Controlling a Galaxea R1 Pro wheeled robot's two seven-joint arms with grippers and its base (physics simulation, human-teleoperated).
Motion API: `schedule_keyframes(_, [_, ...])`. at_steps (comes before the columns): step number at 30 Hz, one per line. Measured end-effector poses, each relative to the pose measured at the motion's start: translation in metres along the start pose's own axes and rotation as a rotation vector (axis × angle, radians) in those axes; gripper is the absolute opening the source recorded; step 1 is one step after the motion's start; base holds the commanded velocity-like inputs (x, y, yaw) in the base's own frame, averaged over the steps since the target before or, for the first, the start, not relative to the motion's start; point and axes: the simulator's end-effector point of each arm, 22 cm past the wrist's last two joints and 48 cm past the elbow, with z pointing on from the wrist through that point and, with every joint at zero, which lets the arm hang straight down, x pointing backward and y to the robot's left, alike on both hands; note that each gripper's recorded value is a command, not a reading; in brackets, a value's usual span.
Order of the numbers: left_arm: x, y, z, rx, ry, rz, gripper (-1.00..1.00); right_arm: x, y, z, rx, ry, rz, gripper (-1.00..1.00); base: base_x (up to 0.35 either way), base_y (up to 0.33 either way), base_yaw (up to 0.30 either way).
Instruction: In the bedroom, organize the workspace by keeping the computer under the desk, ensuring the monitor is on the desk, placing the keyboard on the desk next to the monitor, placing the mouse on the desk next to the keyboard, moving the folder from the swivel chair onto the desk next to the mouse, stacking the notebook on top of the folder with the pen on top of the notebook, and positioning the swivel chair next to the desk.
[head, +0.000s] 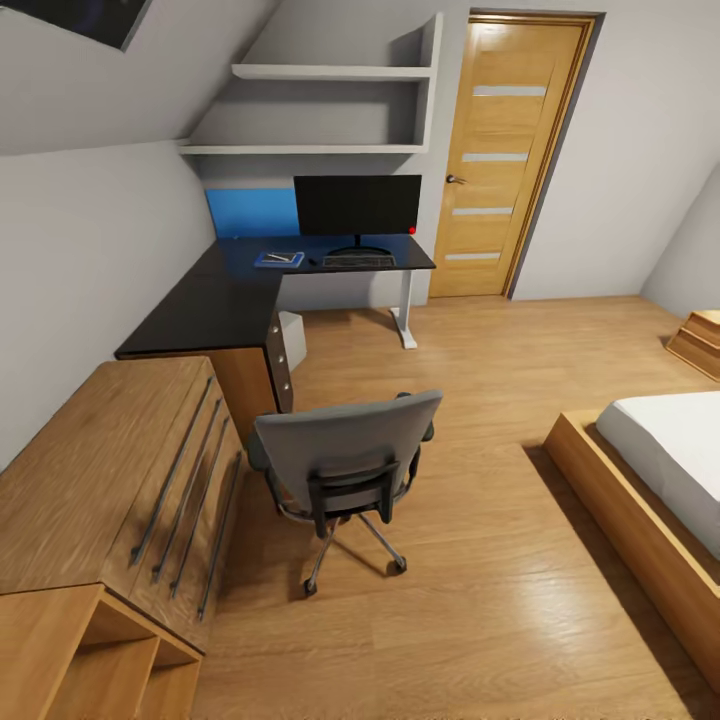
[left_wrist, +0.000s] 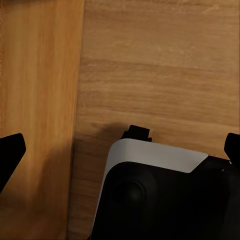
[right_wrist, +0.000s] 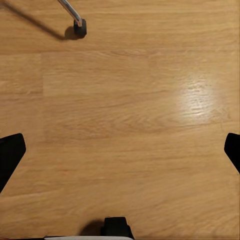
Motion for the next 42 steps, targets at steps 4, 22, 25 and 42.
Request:
schedule_keyframes(4, [0.0001, 0.0, -0.0001, 0.0, 0.0, 0.0, 1.0, 0.0, 0.0003, -0.0001, 0.0, 0.0, 0.0, 1.0, -0.021, 0.01, 0.0])
schedule_keyframes(22, [0.0002, -0.0021, -0.0004, 0.004, 0.0, 0.002, 1.0, 0.0, 0.0007, 0.0, 0.0, 0.001, 0.001, 1.0, -0.083, 0.001, 0.0])
schedule_keyframes(25, [0.0003, -0.0027, -0.0006, 0.004, 0.0, 0.001, 1.0, 0.0, 0.0007, -0.0001, 0.0, 0.0, 0.001, 1.0, -0.075, 0.0, 0.0])
schedule_keyframes(42, [-0.0012, -0.0064, -0.0001, 0.01, -0.006, 0.0, 1.0, 0.0006, 0.0004, 0.001, 0.0, 0.0, 0.001, 1.0, -0.01, 0.0, 0.0])
